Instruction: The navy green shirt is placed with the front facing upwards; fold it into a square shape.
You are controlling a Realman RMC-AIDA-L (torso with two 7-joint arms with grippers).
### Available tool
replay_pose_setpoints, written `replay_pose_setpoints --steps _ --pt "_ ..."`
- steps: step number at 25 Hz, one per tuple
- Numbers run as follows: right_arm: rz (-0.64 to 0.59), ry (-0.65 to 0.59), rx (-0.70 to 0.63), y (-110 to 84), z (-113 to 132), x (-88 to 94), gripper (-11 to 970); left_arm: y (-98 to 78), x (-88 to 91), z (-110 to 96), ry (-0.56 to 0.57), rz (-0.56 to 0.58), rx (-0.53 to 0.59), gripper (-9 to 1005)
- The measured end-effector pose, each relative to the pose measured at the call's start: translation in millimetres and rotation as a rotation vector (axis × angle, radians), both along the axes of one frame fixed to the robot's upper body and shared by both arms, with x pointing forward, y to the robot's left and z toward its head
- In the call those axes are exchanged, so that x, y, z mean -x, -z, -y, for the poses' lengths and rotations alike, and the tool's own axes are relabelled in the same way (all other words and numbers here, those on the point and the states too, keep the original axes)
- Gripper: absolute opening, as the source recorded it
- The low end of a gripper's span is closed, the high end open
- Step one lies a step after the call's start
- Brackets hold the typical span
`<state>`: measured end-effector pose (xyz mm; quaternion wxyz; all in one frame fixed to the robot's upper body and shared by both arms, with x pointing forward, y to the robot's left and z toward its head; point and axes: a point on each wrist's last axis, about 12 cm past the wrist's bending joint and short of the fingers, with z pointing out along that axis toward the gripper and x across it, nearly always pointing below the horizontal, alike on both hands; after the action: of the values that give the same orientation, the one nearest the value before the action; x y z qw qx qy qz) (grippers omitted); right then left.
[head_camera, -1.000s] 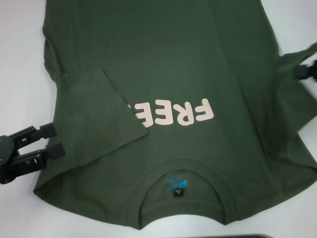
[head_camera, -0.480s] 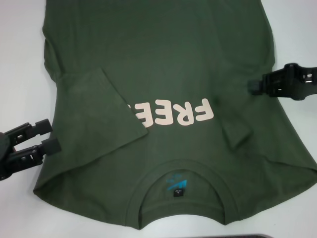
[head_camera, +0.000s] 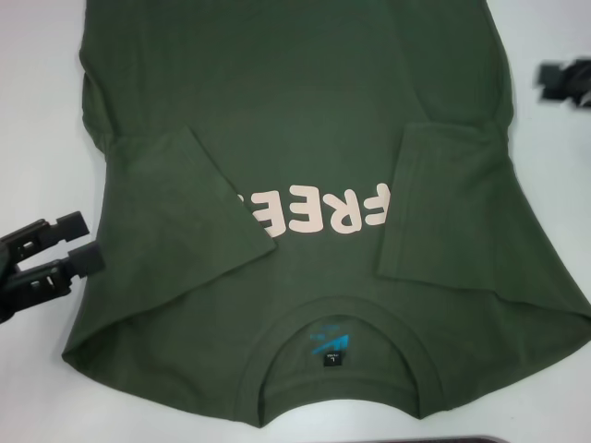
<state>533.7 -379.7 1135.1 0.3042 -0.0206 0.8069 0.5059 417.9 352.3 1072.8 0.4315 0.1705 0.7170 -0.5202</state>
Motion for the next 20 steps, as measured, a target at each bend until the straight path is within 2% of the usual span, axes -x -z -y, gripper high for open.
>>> replay_pose_setpoints --steps 3,5,8,10,13,16,17,20 --pt "0.299 0.048 0.011 0.0 14 17.9 534 -0.8 0.6 -1 -0.002 0.003 0.007 876" --pt "0.522 0.137 0.061 15.3 19 33.9 542 -1.0 1.0 -1 0.001 -0.002 0.010 876" --pt "0.569 0.141 0.104 23.8 16 37.7 553 -1.8 1.6 1 0.025 -0.009 0.014 875" --pt "0.625 0.070 0.156 27.5 10 43.4 625 -1.5 2.5 2 0.035 -0.010 0.013 875" --pt "0.797 -0.069 0.198 34.4 -8 64.1 733 0.2 5.0 3 0.038 -0.004 0.010 875" --pt "0.923 -0.142 0.274 45.3 -22 88.4 819 4.1 9.8 6 0.053 0.031 -0.010 874" --pt "0.933 -0.159 0.303 48.4 -22 99.7 848 7.6 15.8 9 0.056 0.084 -0.032 874" --pt "0.881 -0.171 0.299 49.5 -17 108.0 906 12.0 25.0 11 0.043 0.146 -0.061 874"
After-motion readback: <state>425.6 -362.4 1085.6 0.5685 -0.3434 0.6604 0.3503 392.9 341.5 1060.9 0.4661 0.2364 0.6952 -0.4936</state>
